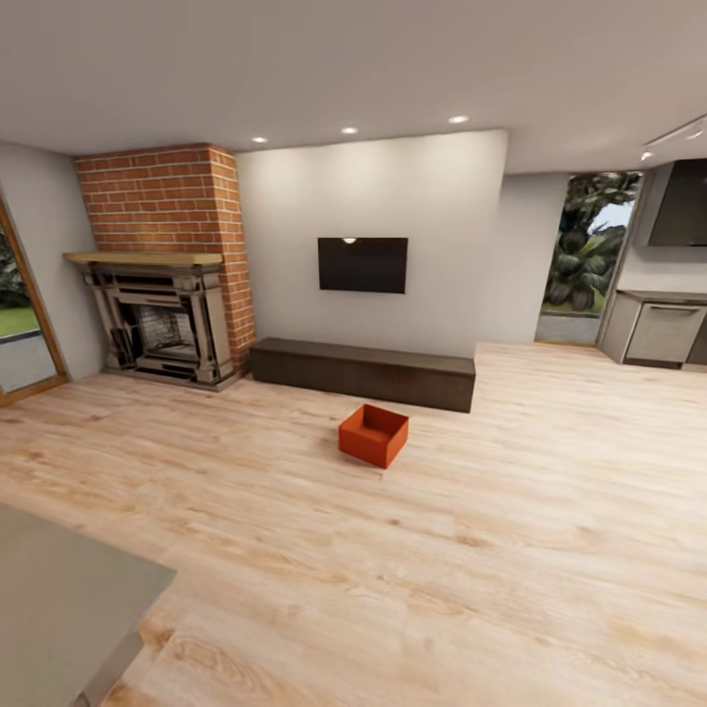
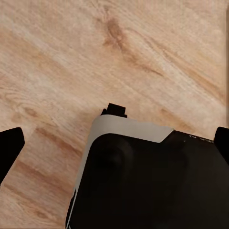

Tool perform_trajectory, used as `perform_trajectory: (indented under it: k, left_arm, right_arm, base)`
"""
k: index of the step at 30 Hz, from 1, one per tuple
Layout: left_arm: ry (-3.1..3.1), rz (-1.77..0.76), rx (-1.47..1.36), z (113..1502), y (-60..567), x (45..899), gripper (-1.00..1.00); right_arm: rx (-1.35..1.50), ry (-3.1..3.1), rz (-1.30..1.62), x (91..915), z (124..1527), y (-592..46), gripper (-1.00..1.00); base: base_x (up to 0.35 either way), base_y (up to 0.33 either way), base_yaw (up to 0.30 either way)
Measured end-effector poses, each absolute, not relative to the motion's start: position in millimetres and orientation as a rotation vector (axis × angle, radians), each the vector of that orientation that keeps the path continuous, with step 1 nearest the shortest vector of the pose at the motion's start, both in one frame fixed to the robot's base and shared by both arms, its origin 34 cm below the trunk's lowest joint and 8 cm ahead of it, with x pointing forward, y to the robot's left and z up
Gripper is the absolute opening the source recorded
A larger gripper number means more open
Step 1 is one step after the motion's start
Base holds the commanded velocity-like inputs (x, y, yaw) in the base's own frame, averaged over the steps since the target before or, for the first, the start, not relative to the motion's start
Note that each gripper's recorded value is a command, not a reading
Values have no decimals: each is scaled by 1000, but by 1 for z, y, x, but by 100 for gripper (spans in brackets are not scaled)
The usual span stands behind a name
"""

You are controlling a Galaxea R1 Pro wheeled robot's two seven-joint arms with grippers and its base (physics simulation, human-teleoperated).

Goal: Move the two storage containers from the living room to the garage. In the garage, place one container on the floor and stack the other container on top of it (either order is fine).

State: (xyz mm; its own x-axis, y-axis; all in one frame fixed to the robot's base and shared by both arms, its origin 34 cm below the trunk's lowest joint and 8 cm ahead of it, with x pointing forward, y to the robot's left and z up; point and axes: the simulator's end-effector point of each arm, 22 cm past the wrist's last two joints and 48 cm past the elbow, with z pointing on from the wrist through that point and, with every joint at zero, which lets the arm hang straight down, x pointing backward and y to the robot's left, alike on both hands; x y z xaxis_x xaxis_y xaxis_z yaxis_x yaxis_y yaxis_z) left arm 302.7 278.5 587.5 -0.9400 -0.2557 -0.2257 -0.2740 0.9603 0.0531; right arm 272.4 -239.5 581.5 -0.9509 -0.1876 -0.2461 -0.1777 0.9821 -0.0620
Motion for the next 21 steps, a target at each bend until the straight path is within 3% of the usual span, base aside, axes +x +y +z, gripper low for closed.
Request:
perform_trajectory:
  k: [21]
  left_arm:
    - [2893,124,-398,588,279,303,100]
  right_arm:
    - [-269,2874,-57,273,582,-239,100]
  base:
    - [323,0,0]
